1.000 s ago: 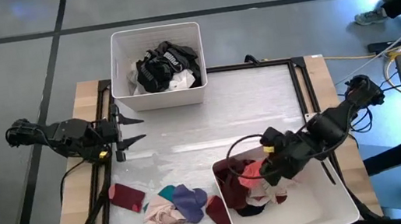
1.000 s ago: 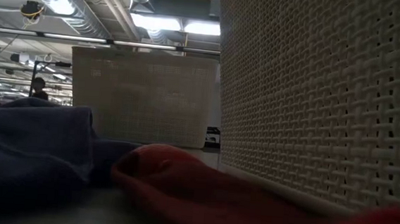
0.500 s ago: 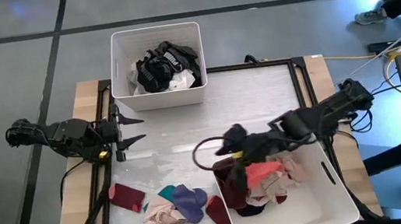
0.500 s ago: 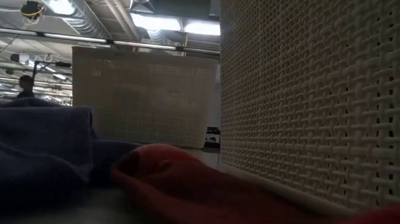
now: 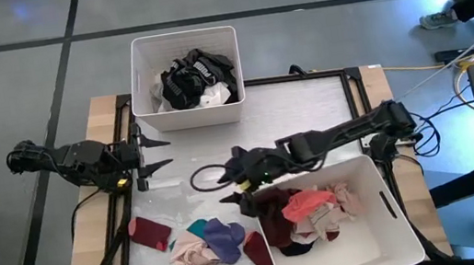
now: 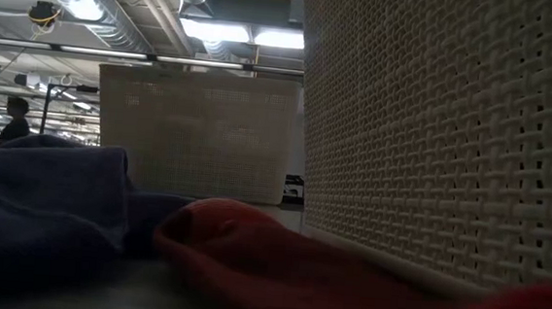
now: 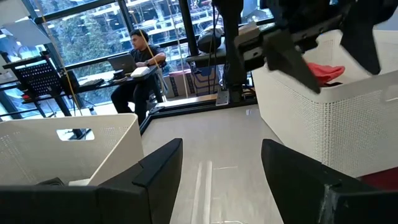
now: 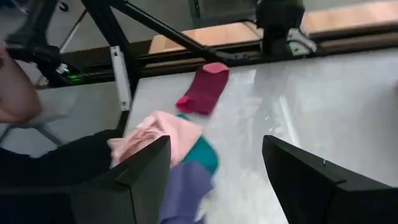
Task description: Sort clothes
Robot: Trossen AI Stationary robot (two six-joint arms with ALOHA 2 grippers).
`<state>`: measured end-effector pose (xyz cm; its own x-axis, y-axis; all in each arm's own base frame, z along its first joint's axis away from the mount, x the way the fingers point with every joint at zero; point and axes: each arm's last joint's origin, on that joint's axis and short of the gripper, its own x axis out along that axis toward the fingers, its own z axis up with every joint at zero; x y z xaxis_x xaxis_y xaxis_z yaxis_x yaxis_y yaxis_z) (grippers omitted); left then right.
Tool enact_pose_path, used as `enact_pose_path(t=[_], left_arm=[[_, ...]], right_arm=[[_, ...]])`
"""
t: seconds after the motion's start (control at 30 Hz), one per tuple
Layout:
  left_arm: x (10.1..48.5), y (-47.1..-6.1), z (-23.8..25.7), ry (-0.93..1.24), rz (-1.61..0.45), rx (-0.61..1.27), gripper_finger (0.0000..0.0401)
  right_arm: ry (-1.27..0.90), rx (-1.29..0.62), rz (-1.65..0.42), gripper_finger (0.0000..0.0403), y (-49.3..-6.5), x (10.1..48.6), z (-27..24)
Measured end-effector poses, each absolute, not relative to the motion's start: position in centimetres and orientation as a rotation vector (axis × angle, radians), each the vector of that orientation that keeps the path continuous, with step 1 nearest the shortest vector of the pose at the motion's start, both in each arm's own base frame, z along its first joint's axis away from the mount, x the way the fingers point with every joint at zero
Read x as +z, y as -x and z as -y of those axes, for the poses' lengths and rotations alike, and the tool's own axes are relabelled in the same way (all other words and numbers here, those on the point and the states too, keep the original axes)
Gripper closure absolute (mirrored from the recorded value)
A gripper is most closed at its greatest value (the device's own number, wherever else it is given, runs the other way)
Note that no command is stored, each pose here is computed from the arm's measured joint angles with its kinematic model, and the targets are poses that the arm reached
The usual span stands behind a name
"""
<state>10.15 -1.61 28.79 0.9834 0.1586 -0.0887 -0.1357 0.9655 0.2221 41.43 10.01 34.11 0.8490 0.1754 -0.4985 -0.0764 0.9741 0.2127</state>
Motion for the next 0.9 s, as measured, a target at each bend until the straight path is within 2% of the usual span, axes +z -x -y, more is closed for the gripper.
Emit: enact_pose_path(t=[0.27, 0.9], left_arm=[[28.8, -10.1, 1.6, -0.22, -0.106, 0.149, 0.0191], [28.8, -10.1, 1.6, -0.223, -0.107, 0.149, 0.0191]], right_arm=[[-0.114, 0.108, -0.557, 0.0148, -44.2, 30.8, -8.4], [-0.028, 0.193, -0.389, 0.0148, -49.4, 25.3, -6.5]])
